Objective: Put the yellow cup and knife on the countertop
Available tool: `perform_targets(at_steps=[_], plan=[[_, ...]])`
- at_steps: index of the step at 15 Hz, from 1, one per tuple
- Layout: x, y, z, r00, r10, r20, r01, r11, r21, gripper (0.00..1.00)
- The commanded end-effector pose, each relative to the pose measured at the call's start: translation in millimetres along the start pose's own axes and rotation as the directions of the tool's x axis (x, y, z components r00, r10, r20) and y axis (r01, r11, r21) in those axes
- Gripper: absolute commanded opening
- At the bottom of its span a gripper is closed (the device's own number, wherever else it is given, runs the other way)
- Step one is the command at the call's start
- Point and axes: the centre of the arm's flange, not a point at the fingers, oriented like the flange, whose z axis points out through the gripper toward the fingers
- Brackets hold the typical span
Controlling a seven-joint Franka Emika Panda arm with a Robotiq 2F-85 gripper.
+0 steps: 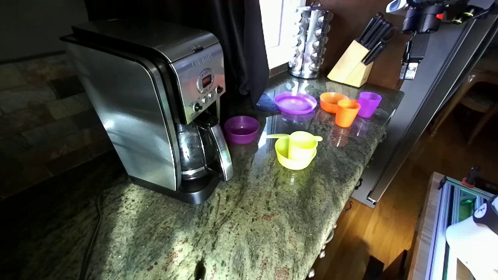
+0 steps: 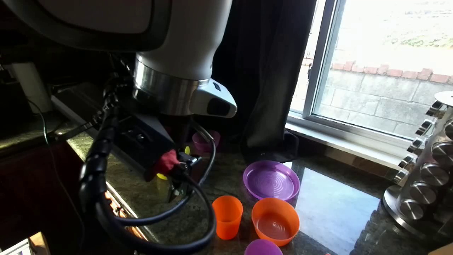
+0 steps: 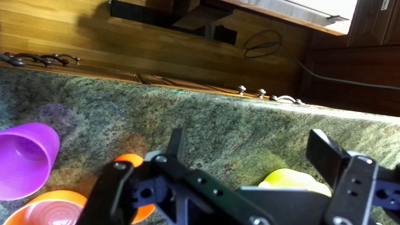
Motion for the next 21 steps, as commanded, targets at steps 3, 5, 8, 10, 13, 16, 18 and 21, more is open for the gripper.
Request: perform_targets(at_steps=[3,5,8,10,13,16,18,21], plan=[[0,0,0,1.0,0.0,0.0,0.0,1.0,0.0,1.0],[0,0,0,1.0,0.0,0.0,0.0,1.0,0.0,1.0],[20,-29,7,0.998,-0.056,0.022,0.057,0.998,-0.024,1.0],[29,-58,12,0.997,-0.059,0.044,0.061,0.997,-0.052,1.0],[48,-103,27,0.997,-0.063,0.034,0.067,0.989,-0.133,1.0],[71,-130,46,0.998,-0.042,-0.053,0.032,0.983,-0.182,1.0],[82,-139,58,0.992,-0.056,-0.115,0.034,0.982,-0.185,1.0],[97,-143,78,0.986,-0.106,-0.129,0.075,0.972,-0.224,1.0]])
